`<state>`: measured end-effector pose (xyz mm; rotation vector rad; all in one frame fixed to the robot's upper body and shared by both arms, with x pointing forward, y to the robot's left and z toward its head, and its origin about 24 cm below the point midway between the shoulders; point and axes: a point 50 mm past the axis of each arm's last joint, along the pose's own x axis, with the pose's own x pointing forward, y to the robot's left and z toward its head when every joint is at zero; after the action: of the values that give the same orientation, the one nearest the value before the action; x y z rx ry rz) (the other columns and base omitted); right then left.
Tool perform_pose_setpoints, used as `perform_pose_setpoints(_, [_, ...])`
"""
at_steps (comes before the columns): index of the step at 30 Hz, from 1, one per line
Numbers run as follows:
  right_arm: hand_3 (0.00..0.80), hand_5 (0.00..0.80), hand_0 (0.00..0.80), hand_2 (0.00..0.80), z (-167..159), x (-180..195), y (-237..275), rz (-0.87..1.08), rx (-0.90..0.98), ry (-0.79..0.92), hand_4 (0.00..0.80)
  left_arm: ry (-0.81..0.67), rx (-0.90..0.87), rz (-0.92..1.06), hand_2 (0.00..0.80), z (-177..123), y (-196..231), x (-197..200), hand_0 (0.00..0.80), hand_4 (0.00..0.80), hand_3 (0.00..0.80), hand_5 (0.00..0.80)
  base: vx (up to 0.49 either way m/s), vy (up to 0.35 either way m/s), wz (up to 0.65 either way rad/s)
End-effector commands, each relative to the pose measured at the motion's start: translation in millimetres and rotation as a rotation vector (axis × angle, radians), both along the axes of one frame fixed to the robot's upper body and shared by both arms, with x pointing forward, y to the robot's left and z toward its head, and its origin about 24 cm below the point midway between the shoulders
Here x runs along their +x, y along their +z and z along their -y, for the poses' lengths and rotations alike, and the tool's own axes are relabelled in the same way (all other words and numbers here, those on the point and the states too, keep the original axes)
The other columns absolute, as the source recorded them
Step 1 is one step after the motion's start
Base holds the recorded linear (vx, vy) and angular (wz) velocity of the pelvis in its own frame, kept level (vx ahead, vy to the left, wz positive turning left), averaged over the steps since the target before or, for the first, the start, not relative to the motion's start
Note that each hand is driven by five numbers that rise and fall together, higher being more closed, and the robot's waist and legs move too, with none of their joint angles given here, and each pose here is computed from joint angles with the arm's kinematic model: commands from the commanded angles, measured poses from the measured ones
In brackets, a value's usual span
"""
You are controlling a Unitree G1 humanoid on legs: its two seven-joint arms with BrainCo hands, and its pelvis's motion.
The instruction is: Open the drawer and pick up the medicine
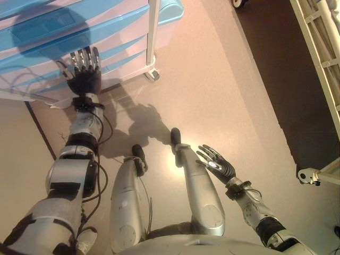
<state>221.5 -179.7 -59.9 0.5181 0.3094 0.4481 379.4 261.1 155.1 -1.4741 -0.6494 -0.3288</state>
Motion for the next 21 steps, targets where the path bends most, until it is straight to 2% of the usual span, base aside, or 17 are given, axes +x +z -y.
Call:
perform_pose_setpoints(1, [0.000, 0.000, 0.000, 0.000, -2.0, -36.6, -21.9, -0.105, -0.030, 0.096, 0.000, 0.101, 0.007, 0.213, 0.000, -16.6, 43.7, -2.8, 0.000, 0.000, 0.000, 0.000, 0.000, 0.000, 0.00])
perform_pose_setpoints(5, [0.000, 0.000, 0.000, 0.000, -0.8, -37.0, -22.0, -0.104, -0.031, 0.096, 0.000, 0.121, 0.013, 0.255, 0.000, -16.6, 50.2, -3.9, 0.000, 0.000, 0.000, 0.000, 0.000, 0.000, 0.00])
perform_pose_setpoints(6, [0.000, 0.000, 0.000, 0.000, 0.3, -37.0, -22.0, -0.103, -0.033, 0.097, 0.000, 0.143, 0.024, 0.319, 0.543, -15.8, 58.8, -5.9, 0.543, 0.543, 0.543, 0.543, 0.000, 0.000, 0.00])
perform_pose_setpoints(7, [0.000, 0.000, 0.000, 0.000, 0.8, -37.2, -22.2, -0.103, -0.035, 0.095, 0.000, 0.155, 0.025, 0.335, 0.624, -15.0, 62.0, -6.6, 0.624, 0.624, 0.624, 0.624, 0.000, 0.000, 0.00])
perform_pose_setpoints(8, [0.000, 0.000, 0.000, 0.000, 1.2, -37.5, -22.5, -0.104, -0.035, 0.093, 0.000, 0.159, 0.024, 0.351, 0.800, -14.1, 64.3, -7.2, 0.800, 0.800, 0.800, 0.800, 0.000, 0.000, 0.00])
perform_pose_setpoints(21, [0.000, 0.000, 0.000, 0.000, 4.8, -38.5, -24.4, -0.109, -0.040, 0.079, 0.000, 0.214, 0.058, 0.435, 0.800, -17.8, 84.1, -12.4, 0.800, 0.800, 0.800, 0.800, 0.000, 0.000, 0.00])
